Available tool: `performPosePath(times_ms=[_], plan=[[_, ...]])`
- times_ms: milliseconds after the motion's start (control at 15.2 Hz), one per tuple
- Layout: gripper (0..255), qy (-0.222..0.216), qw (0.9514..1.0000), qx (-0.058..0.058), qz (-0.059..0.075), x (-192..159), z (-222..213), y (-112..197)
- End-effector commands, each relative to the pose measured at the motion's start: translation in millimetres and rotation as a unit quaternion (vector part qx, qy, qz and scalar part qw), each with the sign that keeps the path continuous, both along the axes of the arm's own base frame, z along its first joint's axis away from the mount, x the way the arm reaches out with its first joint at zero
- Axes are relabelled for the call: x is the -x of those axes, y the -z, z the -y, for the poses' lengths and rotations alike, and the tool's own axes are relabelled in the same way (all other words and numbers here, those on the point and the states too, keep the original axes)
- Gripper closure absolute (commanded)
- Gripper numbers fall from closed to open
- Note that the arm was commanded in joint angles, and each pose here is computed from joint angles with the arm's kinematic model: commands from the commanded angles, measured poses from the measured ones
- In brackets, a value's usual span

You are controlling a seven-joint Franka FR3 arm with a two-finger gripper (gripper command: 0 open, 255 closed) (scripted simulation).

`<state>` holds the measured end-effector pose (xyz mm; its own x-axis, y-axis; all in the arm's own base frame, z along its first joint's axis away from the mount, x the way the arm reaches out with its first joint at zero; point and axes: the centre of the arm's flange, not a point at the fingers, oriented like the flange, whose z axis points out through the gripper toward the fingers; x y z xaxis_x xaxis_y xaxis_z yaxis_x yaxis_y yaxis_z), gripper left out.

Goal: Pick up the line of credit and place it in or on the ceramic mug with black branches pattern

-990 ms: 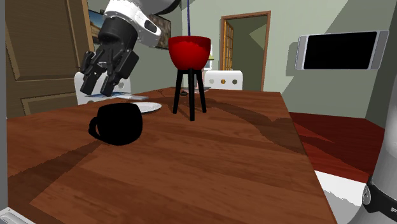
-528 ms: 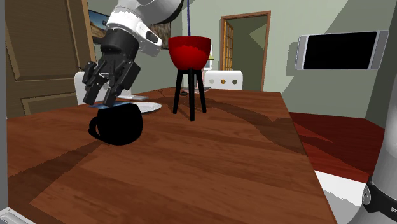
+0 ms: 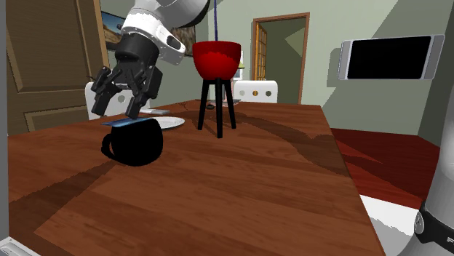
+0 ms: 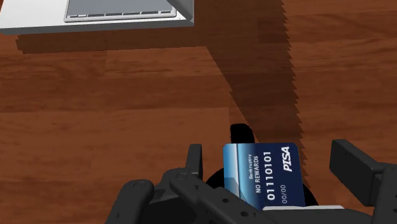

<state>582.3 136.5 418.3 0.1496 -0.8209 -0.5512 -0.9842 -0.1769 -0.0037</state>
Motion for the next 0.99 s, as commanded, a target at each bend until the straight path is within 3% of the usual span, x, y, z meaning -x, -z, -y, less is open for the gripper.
performPosePath(times_ms=[0,132,396,924], plan=[[0,0.000,1.0000,0.000,0.000,0,0,0],[0,0.000,1.0000,0.000,0.000,0,0,0],[0,0.000,1.0000,0.000,0.000,-5,27,-42],[0,0.000,1.0000,0.000,0.000,-5,27,-42]])
